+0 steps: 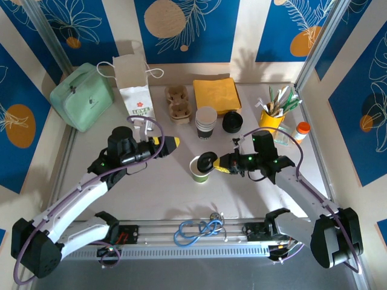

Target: Pack the takeout coffee

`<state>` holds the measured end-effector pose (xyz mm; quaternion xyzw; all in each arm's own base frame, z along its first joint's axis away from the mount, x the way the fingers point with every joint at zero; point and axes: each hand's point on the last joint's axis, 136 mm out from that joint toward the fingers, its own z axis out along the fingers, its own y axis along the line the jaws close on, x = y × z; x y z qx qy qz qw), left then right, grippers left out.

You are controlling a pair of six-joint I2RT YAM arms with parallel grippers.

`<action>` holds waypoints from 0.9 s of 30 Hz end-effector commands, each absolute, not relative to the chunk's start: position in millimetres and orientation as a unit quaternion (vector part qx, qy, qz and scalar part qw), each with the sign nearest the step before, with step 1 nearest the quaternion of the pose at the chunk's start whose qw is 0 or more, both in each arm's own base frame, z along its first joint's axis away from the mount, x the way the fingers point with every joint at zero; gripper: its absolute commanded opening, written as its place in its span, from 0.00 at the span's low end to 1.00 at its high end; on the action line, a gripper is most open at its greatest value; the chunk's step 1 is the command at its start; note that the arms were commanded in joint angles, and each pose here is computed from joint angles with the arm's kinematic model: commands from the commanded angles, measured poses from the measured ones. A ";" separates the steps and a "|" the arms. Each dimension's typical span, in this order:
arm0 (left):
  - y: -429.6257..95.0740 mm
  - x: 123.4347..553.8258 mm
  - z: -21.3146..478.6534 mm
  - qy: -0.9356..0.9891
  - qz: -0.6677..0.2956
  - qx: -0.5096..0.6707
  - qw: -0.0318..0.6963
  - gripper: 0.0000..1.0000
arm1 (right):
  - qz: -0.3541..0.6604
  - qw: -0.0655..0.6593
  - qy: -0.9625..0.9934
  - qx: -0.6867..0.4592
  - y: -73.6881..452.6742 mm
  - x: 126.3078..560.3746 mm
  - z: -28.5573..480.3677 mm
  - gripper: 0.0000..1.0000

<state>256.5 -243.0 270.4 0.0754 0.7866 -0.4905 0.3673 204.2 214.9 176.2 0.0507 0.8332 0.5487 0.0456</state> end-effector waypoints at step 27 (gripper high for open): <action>-250.0 253.5 276.2 0.775 -0.511 0.082 0.363 0.80 | 0.531 0.006 0.845 0.057 214.8 202.3 141.8 0.17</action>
